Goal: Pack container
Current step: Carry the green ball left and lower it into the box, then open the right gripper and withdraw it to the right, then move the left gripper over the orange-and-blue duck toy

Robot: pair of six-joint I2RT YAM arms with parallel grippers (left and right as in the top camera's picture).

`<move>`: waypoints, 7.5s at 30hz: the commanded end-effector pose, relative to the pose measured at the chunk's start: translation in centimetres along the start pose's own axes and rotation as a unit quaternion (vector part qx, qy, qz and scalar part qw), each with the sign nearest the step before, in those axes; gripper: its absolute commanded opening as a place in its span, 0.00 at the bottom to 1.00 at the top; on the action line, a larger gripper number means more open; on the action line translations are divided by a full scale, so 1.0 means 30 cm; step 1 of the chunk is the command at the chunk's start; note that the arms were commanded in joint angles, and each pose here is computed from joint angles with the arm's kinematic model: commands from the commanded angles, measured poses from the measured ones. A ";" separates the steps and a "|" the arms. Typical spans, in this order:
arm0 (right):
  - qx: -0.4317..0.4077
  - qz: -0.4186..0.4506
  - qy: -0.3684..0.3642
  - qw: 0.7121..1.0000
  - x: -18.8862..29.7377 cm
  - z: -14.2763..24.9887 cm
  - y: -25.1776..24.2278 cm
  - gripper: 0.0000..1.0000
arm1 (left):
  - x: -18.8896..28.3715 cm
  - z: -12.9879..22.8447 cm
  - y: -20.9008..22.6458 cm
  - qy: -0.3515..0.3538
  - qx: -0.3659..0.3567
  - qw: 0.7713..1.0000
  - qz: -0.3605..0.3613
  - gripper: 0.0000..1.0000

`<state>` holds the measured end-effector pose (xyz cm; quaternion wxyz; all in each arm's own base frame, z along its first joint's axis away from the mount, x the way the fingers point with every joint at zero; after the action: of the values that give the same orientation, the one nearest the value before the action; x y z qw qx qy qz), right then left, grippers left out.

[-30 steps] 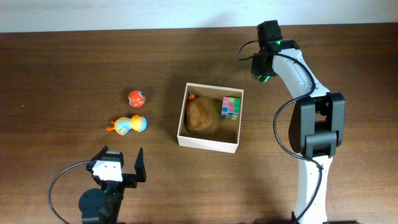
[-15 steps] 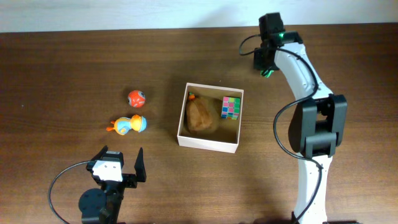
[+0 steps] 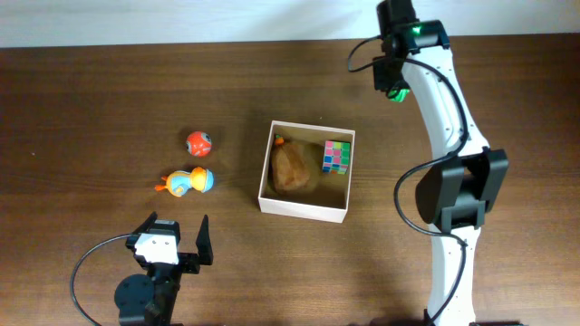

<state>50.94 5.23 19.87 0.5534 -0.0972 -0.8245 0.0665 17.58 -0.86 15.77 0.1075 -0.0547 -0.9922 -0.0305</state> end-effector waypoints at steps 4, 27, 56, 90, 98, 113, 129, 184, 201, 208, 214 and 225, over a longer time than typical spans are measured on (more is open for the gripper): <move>0.088 -0.046 -0.001 0.995 0.112 0.029 0.155 0.16 | 0.001 0.002 0.000 -0.003 -0.009 1.000 0.002 0.99; 0.222 -0.187 0.013 0.957 0.453 0.231 0.440 0.16 | 0.001 0.002 0.000 -0.003 -0.009 1.000 0.002 0.99; 0.220 0.021 0.019 0.975 0.204 0.360 0.529 0.16 | 0.001 0.002 0.000 -0.003 -0.009 1.000 0.002 0.99; 0.262 0.096 -0.032 0.960 0.157 0.412 0.600 0.45 | 0.001 0.002 0.000 -0.003 -0.009 1.000 0.002 0.99; 0.270 0.097 -0.034 0.958 0.179 0.418 0.608 0.44 | 0.001 0.002 0.000 -0.003 -0.009 1.000 0.002 0.99; 0.297 -0.160 -0.040 0.941 0.605 0.476 0.813 0.47 | 0.001 0.002 0.000 -0.003 -0.009 1.000 0.002 0.99; 0.353 -0.301 -0.063 0.884 0.568 0.456 0.947 0.49 | 0.001 0.002 0.000 -0.003 -0.009 1.000 0.002 0.99; -0.227 0.018 0.188 0.955 -0.138 0.288 -0.243 0.99 | 0.066 -0.205 0.006 -0.039 -0.015 0.999 0.000 0.99; -0.227 0.018 0.188 0.955 -0.138 0.288 -0.243 0.99 | -0.289 -0.555 0.005 0.358 0.090 0.918 0.144 0.99; -0.227 0.018 0.188 0.955 -0.138 0.288 -0.243 0.99 | -0.400 -0.387 -0.035 0.473 0.159 0.844 0.199 0.99; -0.227 0.018 0.188 0.955 -0.138 0.288 -0.243 0.99 | -0.493 -0.299 -0.038 0.504 0.206 0.817 0.189 0.97; -0.227 0.018 0.188 0.955 -0.138 0.288 -0.243 0.99 | -0.481 -0.189 0.144 0.571 0.161 0.799 -0.099 0.99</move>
<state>43.85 -2.91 14.36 0.6627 -0.2426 -0.6962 -0.1314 32.75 -0.22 18.22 0.6698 0.0150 -0.7325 0.1206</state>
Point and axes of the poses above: each gripper's point midway between its finger pads, its own x axis back along the fingers, its own y axis along the line the jaws close on, z = x × y, the point moved 6 cm from there along x, back along the fingers, and after that the axes turned 4 degrees about -x, right-handed, at the moved point
